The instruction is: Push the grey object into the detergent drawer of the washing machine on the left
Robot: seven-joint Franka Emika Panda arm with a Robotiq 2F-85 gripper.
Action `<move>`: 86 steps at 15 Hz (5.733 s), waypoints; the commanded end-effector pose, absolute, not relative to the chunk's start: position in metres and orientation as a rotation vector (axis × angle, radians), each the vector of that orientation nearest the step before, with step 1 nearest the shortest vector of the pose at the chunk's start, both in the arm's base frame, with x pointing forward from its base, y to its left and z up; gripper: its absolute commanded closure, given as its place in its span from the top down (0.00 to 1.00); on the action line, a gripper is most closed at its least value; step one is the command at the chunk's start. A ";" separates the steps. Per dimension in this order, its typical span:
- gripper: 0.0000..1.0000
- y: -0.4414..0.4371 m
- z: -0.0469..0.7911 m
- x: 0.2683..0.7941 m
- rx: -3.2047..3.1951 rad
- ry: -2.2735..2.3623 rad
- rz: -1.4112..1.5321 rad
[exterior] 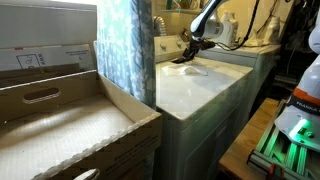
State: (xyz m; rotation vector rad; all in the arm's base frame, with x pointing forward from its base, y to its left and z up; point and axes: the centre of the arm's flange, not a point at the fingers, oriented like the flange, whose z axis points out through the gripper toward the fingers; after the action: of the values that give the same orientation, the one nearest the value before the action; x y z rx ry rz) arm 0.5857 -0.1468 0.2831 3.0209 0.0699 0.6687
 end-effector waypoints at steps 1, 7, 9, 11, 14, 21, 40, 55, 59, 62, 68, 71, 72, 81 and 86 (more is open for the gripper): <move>1.00 -0.148 0.298 0.576 3.013 0.095 0.654; 1.00 -0.146 0.286 0.580 3.043 0.082 0.609; 1.00 -0.147 0.282 0.581 3.048 0.069 0.602; 1.00 -0.149 0.280 0.583 3.049 0.065 0.610; 1.00 -0.151 0.273 0.588 3.057 0.058 0.620; 1.00 -0.154 0.270 0.601 3.056 0.061 0.667; 1.00 -0.164 0.254 0.629 3.021 0.070 0.784; 1.00 -0.160 0.274 0.641 3.003 -0.011 0.929; 1.00 -0.151 0.288 0.631 2.990 -0.079 0.907; 1.00 -0.154 0.285 0.642 2.978 -0.047 0.953; 1.00 -0.153 0.291 0.638 2.963 -0.051 0.928; 1.00 -0.155 0.301 0.629 2.953 -0.054 0.892; 1.00 -0.155 0.305 0.625 2.968 -0.062 0.865; 1.00 -0.147 0.332 0.591 3.095 0.023 0.525; 1.00 -0.151 0.348 0.579 3.082 0.058 0.479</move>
State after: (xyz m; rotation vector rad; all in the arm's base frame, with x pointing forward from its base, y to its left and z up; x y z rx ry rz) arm 0.5955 -0.1503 0.3388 3.0893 0.0599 0.5146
